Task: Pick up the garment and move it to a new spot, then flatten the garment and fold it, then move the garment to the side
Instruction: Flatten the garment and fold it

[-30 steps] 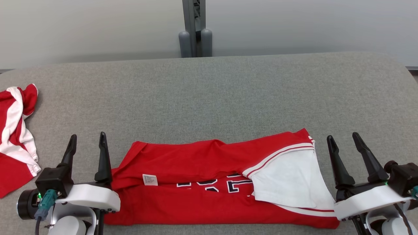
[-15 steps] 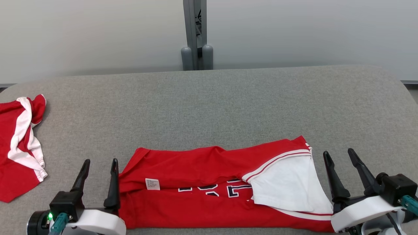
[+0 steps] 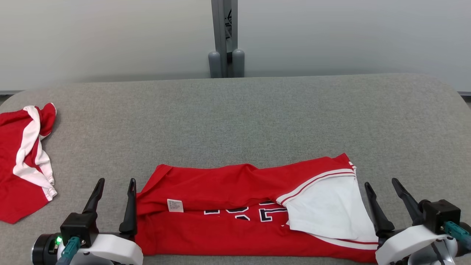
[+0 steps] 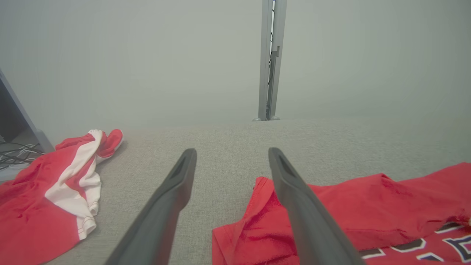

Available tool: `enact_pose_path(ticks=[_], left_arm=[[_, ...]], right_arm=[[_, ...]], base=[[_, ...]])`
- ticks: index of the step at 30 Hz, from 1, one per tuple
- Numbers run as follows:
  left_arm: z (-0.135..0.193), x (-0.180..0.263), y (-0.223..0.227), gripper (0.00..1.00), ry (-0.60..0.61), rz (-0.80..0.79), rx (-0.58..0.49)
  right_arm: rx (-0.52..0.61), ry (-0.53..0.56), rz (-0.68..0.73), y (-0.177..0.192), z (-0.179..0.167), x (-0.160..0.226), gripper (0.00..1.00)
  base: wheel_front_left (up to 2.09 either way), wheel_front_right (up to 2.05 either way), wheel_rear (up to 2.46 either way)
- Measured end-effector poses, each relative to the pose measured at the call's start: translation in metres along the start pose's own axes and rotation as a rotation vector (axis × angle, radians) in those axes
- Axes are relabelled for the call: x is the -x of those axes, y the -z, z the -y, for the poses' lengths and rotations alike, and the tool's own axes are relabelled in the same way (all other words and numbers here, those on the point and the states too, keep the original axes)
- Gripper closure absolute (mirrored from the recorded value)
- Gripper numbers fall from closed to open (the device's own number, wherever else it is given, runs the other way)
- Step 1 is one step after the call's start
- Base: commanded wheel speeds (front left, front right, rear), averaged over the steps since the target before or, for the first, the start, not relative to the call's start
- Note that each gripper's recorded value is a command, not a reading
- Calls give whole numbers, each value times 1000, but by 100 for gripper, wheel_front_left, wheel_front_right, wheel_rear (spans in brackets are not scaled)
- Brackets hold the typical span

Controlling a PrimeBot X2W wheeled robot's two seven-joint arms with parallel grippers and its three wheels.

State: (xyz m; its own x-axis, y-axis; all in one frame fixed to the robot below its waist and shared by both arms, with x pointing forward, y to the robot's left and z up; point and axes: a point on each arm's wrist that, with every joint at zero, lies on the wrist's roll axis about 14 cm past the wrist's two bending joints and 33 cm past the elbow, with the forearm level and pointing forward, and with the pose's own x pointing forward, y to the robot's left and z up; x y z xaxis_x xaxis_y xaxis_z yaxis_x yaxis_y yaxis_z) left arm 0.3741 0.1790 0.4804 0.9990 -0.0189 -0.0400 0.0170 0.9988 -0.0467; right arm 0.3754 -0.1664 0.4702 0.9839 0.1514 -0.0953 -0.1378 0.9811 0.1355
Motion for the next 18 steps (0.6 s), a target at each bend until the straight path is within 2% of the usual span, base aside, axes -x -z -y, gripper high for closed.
enact_pose_path(ticks=[4, 12, 18], left_arm=[[-5, -1, 2, 0, -11, -11, -14], [-12, -3, 4, 0, -30, -18, -17], [-16, -5, 5, 0, -40, -21, -15]], right_arm=[[51, 2, -87, 24, 7, -3, 0], [33, -7, -268, 81, 2, -7, 0], [-13, -37, -321, 101, -14, -15, 0]], base=[[0, 0, 0], [0, 0, 0], [0, 0, 0]])
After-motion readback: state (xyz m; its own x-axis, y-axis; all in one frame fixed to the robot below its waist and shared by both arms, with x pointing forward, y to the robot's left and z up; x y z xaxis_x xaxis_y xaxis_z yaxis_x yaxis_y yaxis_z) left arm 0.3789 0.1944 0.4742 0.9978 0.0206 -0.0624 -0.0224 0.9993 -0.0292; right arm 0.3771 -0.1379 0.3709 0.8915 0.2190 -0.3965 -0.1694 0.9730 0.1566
